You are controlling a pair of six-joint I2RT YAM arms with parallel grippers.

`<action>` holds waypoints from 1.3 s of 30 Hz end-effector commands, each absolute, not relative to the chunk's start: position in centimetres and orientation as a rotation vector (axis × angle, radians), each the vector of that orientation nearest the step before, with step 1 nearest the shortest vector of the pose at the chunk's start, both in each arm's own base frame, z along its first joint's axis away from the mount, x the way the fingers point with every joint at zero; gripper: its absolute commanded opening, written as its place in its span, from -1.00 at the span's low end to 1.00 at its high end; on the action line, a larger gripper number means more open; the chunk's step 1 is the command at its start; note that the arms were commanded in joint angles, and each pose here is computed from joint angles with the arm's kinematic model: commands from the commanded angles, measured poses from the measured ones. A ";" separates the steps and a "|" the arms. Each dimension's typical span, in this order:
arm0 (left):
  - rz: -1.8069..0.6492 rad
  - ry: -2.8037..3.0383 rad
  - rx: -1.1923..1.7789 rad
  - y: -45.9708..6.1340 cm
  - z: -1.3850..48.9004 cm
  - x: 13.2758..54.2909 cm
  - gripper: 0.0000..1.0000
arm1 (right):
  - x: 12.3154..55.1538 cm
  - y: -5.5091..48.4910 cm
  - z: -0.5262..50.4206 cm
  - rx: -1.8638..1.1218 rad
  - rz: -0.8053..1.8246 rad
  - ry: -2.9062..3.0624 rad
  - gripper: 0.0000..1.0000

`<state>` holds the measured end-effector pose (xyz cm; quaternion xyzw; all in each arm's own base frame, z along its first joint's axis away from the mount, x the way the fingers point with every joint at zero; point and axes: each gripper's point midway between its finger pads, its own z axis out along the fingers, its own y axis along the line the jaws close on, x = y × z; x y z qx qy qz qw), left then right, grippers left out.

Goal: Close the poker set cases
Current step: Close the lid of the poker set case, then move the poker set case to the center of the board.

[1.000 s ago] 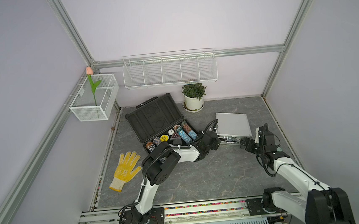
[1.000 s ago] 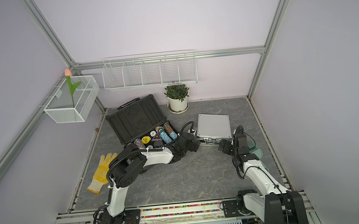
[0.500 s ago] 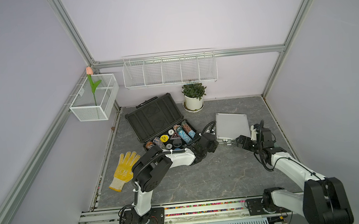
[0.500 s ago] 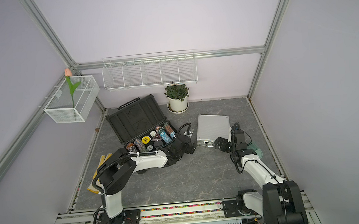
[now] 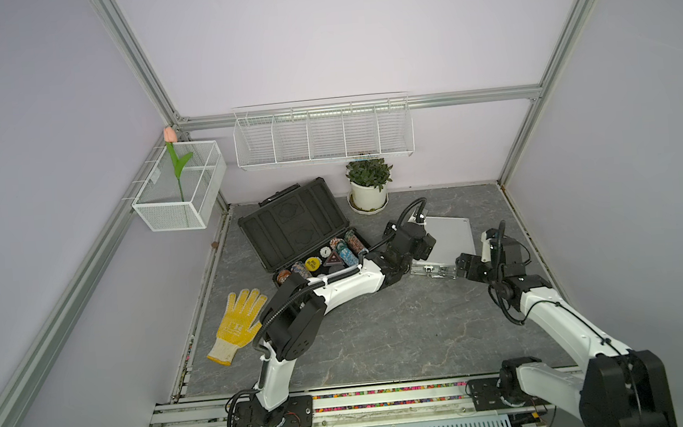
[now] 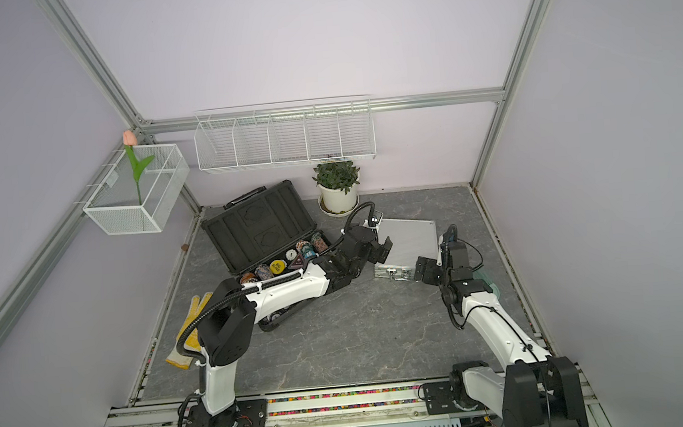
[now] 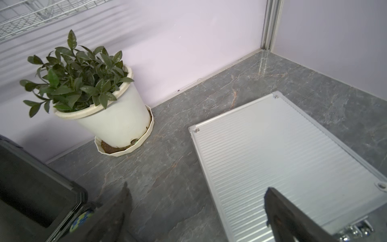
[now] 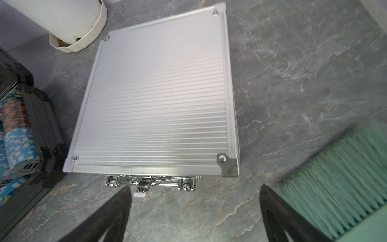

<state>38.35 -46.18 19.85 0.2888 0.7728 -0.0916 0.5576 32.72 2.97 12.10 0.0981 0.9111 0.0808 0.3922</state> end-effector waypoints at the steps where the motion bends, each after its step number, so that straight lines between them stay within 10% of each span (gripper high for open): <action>1: -0.216 1.892 0.763 -47.4 17.5 38.2 0.99 | 33.6 3.0 14.4 0.129 0.147 2.262 0.89; 11: -0.376 2.000 0.793 -49.8 14.5 39.1 0.99 | 36.5 1.9 16.3 -0.128 -0.069 2.203 0.77; 39: -0.381 2.164 0.703 -47.2 9.5 41.0 0.99 | 41.0 4.1 7.6 0.187 0.437 2.546 0.78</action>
